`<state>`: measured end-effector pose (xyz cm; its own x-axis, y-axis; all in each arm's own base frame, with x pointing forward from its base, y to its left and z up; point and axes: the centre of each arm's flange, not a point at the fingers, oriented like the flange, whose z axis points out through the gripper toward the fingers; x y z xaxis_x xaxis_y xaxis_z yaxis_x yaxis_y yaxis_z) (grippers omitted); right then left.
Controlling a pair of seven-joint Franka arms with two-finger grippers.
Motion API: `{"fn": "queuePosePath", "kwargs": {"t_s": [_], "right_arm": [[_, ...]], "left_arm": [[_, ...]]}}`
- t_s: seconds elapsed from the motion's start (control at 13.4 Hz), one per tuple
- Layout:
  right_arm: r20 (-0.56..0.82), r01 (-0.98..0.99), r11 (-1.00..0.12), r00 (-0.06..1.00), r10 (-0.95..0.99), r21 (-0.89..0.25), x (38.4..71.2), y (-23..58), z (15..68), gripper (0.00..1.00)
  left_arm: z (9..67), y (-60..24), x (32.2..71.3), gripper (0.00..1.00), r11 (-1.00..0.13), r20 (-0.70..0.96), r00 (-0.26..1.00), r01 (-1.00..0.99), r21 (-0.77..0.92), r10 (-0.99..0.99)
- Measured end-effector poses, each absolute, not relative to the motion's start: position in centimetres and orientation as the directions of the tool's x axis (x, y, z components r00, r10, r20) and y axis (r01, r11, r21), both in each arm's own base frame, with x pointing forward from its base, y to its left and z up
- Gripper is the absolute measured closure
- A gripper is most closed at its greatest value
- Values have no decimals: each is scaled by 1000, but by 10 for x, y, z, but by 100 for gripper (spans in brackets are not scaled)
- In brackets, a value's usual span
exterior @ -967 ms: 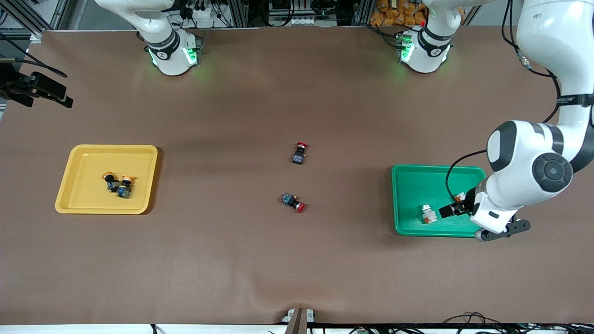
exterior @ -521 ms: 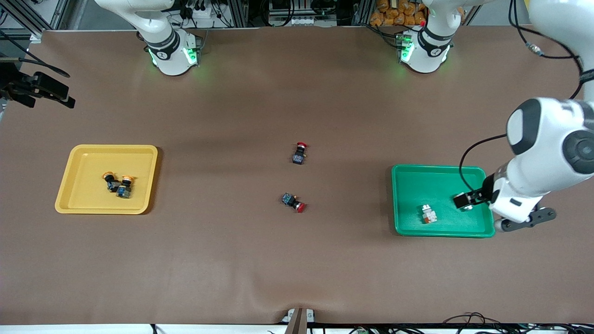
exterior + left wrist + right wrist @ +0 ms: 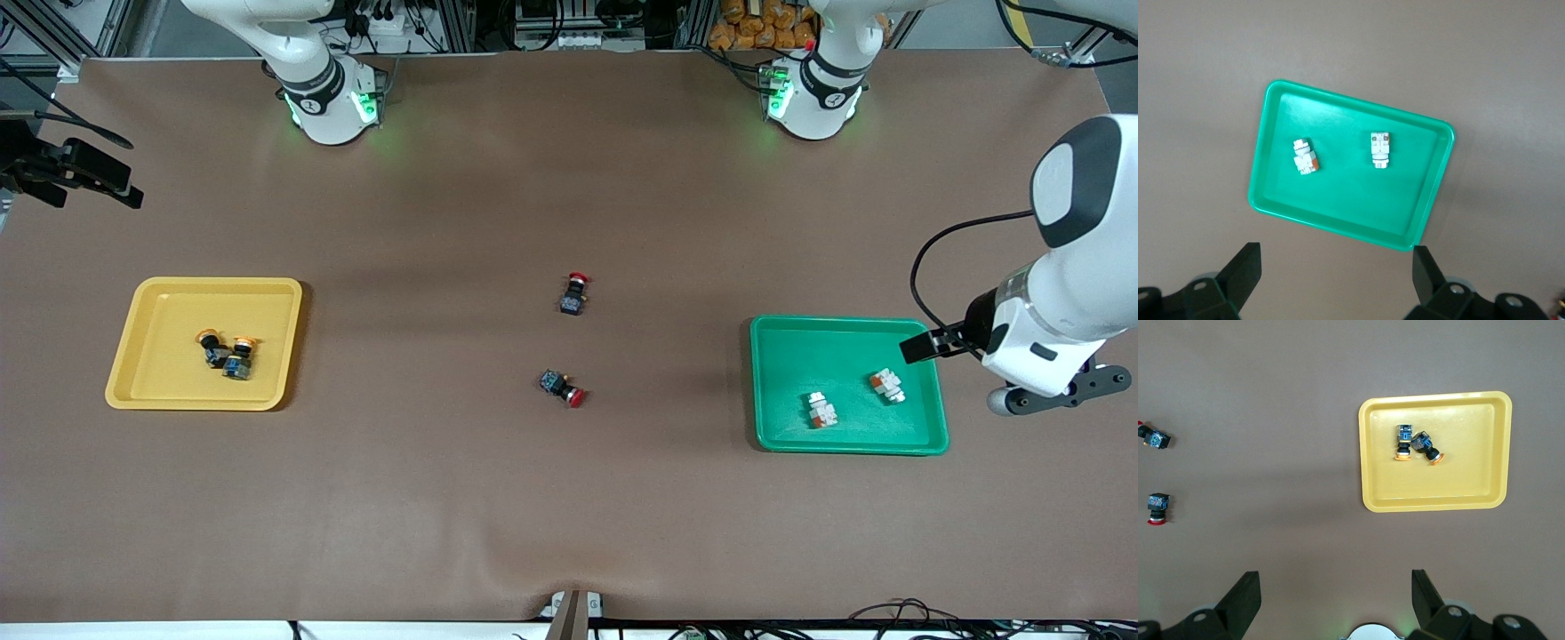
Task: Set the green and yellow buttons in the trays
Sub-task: 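Open the left gripper and lift it away from the green tray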
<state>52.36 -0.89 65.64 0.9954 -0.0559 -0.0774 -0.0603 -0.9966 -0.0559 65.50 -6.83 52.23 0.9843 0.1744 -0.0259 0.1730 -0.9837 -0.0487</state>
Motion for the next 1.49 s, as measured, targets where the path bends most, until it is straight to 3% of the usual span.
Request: {"fn": "queuePosePath", "kwargs": {"t_s": [0.6, 1.49], "right_arm": [[-77, -62, -997, 995, -57, -56, 524, -10, 656, 0], [-81, -63, -996, 995, -58, -56, 524, -10, 656, 0]], "left_arm": [[625, -68, 603, 0, -988, 55, 989, 138, -64, 135], [649, -78, 547, 0, -994, 24, 996, 84, -65, 82]]}}
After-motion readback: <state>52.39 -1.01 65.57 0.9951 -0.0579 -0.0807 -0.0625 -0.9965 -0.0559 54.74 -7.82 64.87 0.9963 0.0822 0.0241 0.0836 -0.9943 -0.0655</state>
